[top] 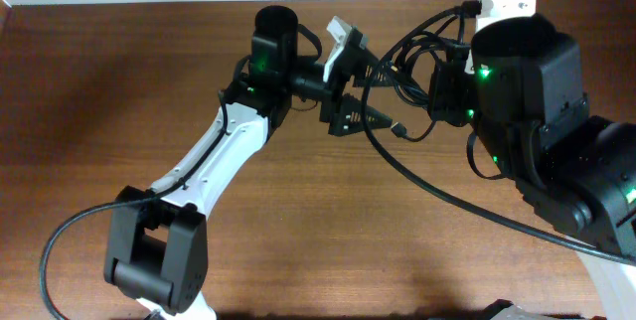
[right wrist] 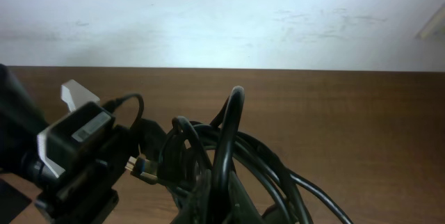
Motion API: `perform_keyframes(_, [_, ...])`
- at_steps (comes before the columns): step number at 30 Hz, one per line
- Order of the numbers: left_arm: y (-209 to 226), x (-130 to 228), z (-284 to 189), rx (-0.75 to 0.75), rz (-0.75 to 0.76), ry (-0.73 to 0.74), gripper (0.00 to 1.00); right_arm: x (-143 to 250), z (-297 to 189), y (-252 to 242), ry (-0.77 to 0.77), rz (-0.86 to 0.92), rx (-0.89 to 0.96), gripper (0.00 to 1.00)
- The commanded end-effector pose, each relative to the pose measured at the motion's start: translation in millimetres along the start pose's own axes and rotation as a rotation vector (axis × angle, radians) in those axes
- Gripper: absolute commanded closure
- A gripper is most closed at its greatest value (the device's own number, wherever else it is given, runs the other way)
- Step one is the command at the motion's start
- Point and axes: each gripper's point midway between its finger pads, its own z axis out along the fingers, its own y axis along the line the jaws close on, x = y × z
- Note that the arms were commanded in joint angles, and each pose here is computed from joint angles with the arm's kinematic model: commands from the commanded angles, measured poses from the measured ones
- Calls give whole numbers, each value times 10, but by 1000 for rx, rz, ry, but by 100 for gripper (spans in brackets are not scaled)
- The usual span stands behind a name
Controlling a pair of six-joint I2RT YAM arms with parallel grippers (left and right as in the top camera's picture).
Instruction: Untangle cables
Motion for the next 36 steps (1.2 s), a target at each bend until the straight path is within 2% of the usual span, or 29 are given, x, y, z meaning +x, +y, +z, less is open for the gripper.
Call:
perform_keyframes(1, [-27, -155, -8, 1, 16, -17, 2, -86, -118, -47, -37, 7, 2, 96])
perform_keyframes(8, [117, -245, -15, -89, 24, -55, 0, -33, -121, -68, -16, -3, 10, 96])
perform_keyframes(11, [105, -241, 17, -84, 24, -53, 8, -31, -132, -71, -16, -10, 8, 96])
perform_keyframes(15, [94, -235, 55, -79, 21, -51, 2, -36, -178, -74, -22, -6, -4, 96])
perform_keyframes(20, [88, -234, 156, -83, 21, -53, 2, -76, -323, -129, -54, 9, -14, 96])
perform_keyframes(22, [80, -235, 204, -83, 28, -53, 7, -90, -375, -148, -66, 14, -18, 96])
perform_keyframes(23, [76, -233, 224, -82, 27, -53, 27, -94, -394, -155, -70, 16, -19, 96])
perform_keyframes(24, [82, -235, 237, -86, 27, -55, 96, -97, -411, -162, -73, 18, -21, 96])
perform_keyframes(25, [76, -233, 254, -85, 27, -55, 100, -97, -433, -172, -76, 19, -22, 96])
perform_keyframes(31, [66, -232, 258, -79, 21, -53, 100, -62, -453, -193, -65, 14, -18, 96])
perform_keyframes(33, [67, -232, 258, -80, 20, -53, 95, -61, -453, -193, -64, 14, -18, 96])
perform_keyframes(34, [66, -232, 258, -80, 21, -53, 85, -62, -453, -193, -65, 14, -18, 96])
perform_keyframes(36, [68, -231, 258, -80, 19, -53, 38, -62, -453, -193, -65, 14, -18, 96])
